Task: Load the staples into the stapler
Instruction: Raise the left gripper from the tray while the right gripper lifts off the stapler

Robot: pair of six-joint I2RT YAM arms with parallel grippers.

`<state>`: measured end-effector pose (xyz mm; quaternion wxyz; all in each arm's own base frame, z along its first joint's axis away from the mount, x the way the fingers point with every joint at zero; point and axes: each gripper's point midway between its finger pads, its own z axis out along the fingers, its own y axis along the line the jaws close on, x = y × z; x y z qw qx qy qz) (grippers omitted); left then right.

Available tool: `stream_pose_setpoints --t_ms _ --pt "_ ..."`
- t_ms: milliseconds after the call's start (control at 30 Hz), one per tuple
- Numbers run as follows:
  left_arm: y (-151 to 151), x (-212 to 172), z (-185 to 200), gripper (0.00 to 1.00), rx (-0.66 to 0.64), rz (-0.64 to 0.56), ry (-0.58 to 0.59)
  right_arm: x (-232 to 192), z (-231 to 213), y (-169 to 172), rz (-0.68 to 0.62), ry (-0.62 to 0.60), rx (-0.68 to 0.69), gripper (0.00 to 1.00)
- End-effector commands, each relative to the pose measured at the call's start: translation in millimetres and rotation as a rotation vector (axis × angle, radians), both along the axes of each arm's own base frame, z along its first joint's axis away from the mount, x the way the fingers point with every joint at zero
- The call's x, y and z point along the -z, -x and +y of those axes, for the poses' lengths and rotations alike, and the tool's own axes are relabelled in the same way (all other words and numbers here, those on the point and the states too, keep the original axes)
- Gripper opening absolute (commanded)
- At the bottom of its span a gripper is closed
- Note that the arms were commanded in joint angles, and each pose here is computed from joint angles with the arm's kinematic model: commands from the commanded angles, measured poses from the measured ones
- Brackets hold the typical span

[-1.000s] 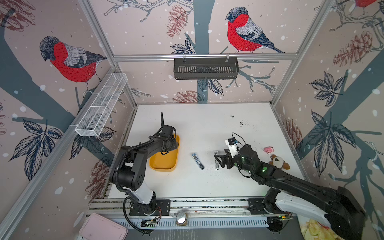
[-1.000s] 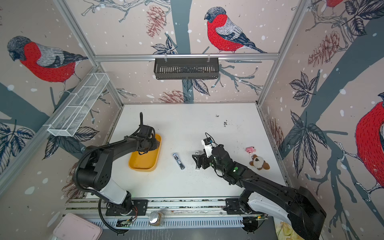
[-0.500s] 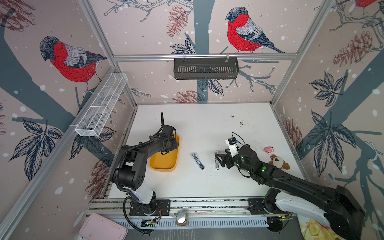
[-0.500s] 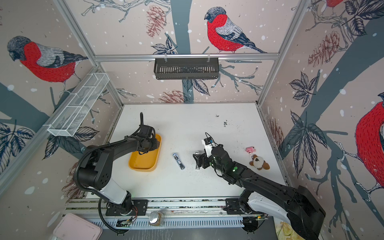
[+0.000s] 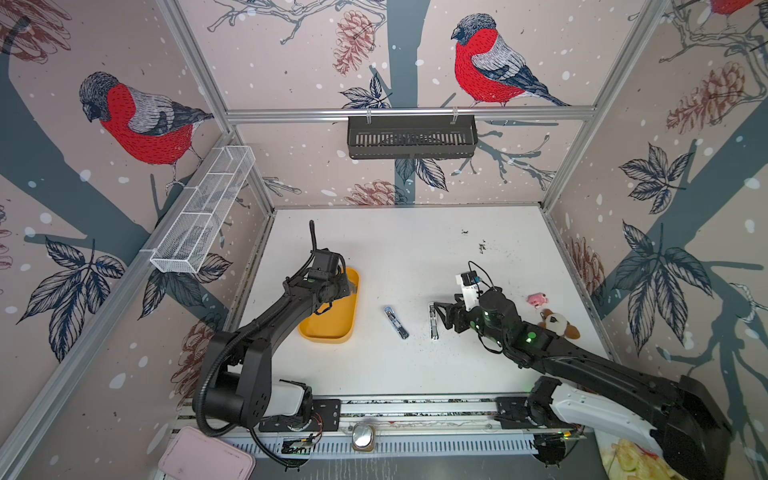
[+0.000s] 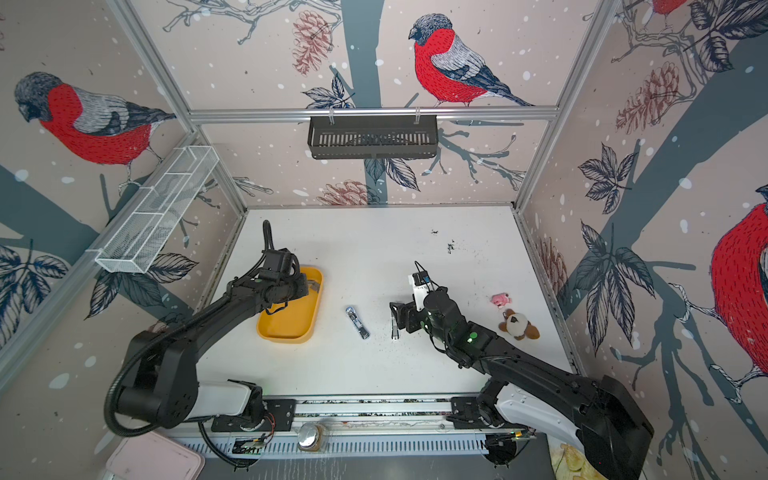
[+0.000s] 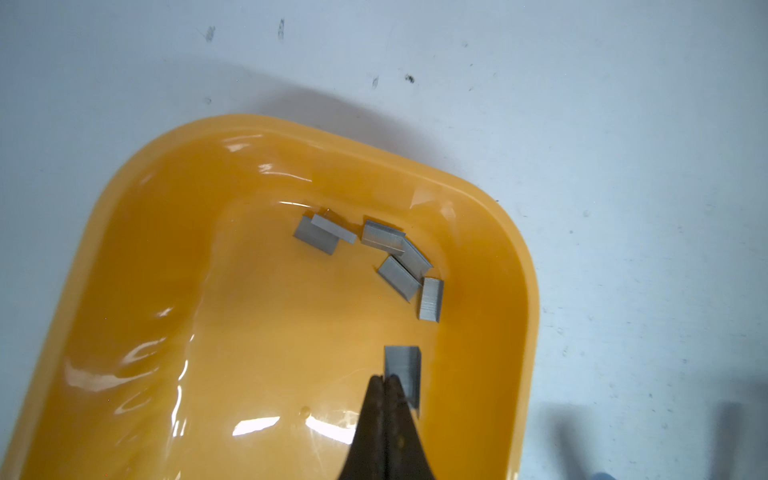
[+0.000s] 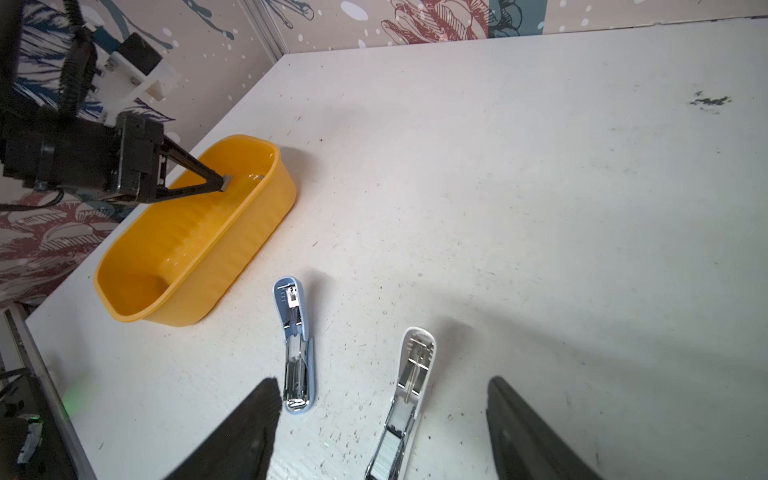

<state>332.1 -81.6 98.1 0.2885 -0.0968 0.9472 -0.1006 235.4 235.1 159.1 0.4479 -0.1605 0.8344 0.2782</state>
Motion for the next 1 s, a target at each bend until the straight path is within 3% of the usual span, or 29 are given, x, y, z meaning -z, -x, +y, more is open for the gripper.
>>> stream_pose_setpoints --t_ms 0,200,400,533,733,967 --pt "11.0 -21.5 -25.4 0.00 0.140 -0.035 0.108 -8.9 -5.1 -6.9 0.029 -0.051 0.056 0.74" --pt "24.4 -75.1 -82.7 0.00 0.411 -0.162 0.383 -47.8 5.7 -5.7 0.050 -0.212 -0.034 0.69" --pt "41.5 -123.3 -131.6 0.00 0.614 -0.297 0.522 -96.3 9.7 0.9 0.016 -0.365 -0.148 0.67" --pt "55.8 -149.3 -162.5 0.00 0.733 -0.351 0.674 -123.6 12.1 12.7 -0.008 -0.475 -0.258 0.65" --pt "74.9 -182.7 -180.9 0.00 0.868 -0.427 0.839 -157.1 12.3 30.7 -0.059 -0.589 -0.386 0.63" --pt "97.7 -212.1 -189.0 0.00 0.973 -0.469 0.948 -181.0 14.9 39.0 -0.092 -0.654 -0.454 0.62"
